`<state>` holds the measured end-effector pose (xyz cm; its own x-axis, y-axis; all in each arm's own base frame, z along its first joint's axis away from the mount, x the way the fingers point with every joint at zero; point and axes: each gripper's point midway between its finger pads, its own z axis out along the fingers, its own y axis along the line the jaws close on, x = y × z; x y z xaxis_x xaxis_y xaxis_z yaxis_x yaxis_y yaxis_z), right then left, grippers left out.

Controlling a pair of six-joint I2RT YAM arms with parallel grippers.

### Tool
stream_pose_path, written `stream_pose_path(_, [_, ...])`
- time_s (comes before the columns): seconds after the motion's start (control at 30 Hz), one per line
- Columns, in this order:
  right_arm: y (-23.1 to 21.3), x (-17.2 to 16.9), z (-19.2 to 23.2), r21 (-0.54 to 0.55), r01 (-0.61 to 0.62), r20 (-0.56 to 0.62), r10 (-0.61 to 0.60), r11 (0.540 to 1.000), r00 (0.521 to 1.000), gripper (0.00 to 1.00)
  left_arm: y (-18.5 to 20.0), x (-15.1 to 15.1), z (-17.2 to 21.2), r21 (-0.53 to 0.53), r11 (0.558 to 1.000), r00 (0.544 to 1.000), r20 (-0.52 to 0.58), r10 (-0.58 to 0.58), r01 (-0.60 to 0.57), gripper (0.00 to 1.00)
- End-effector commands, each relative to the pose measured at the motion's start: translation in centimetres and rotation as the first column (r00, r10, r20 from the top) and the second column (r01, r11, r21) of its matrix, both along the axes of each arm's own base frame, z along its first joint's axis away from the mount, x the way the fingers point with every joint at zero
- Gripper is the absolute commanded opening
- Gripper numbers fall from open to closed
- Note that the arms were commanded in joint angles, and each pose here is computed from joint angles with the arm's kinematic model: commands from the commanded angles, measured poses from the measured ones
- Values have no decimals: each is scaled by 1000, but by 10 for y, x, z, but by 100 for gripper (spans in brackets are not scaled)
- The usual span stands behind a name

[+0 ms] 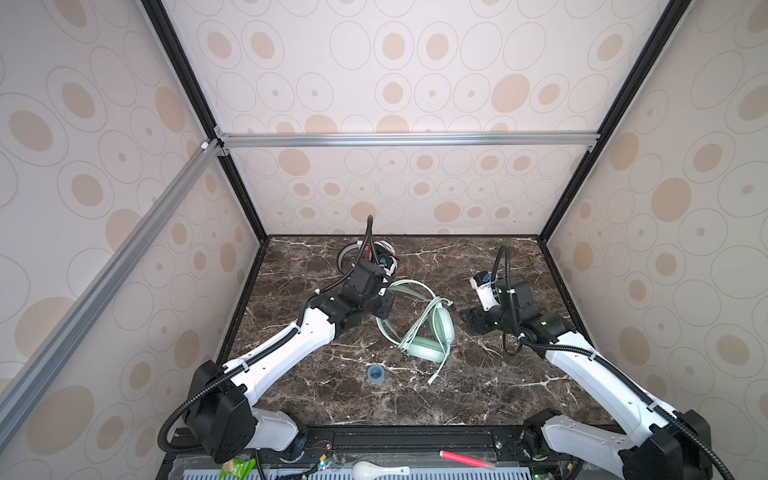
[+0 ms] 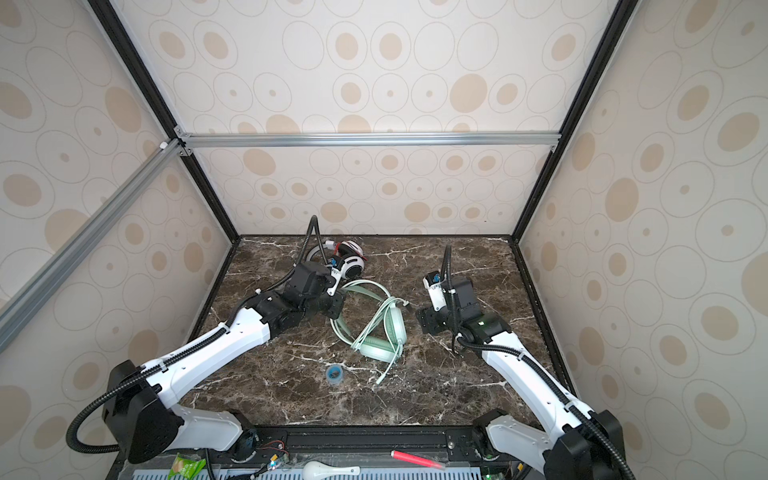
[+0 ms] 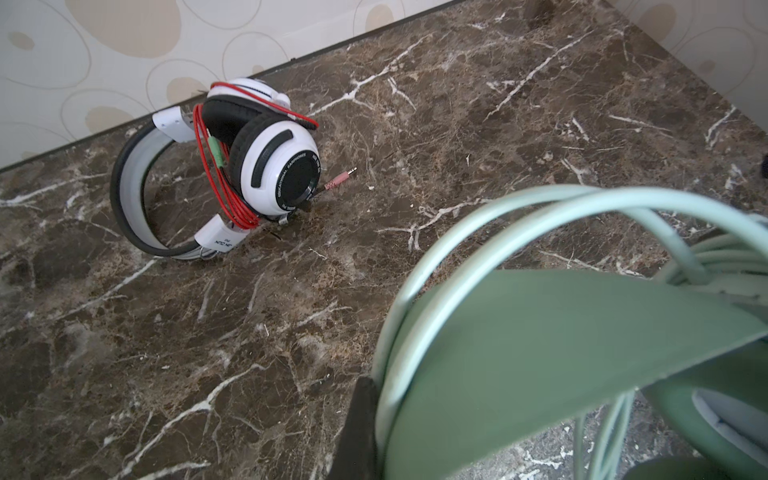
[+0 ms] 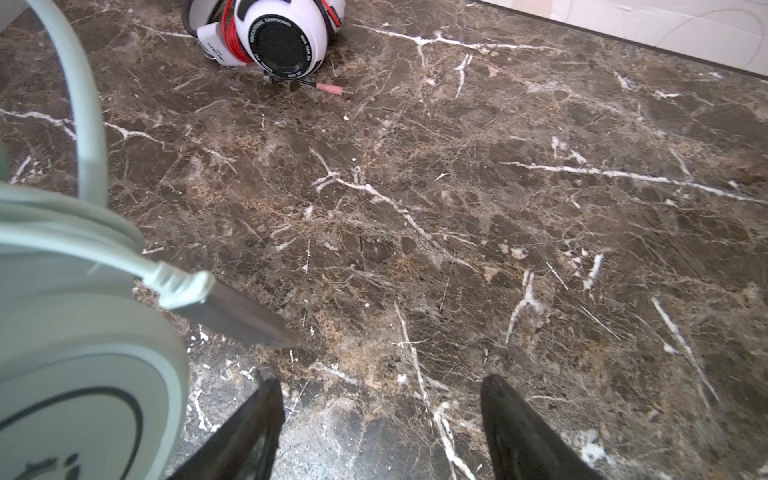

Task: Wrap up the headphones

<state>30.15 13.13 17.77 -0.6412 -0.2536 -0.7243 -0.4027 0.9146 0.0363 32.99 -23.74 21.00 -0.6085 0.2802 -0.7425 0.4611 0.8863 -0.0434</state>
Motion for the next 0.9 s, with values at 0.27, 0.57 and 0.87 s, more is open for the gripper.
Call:
stream_pose_path(0.27, [-38, 7, 56, -132, 118, 164, -96, 984, 982, 96, -30, 47, 19, -190, 953, 971, -85, 223, -236, 0])
stream_pose_path(0.57, [-50, -7, 93, -138, 137, 240, -100, 981, 966, 100, -62, 107, -4, -232, 907, 932, -178, 315, -351, 0])
stream_pose_path(0.87, [-54, -20, 112, -93, 148, 276, -117, 985, 954, 100, -94, 160, -31, -219, 893, 913, -208, 351, -393, 0])
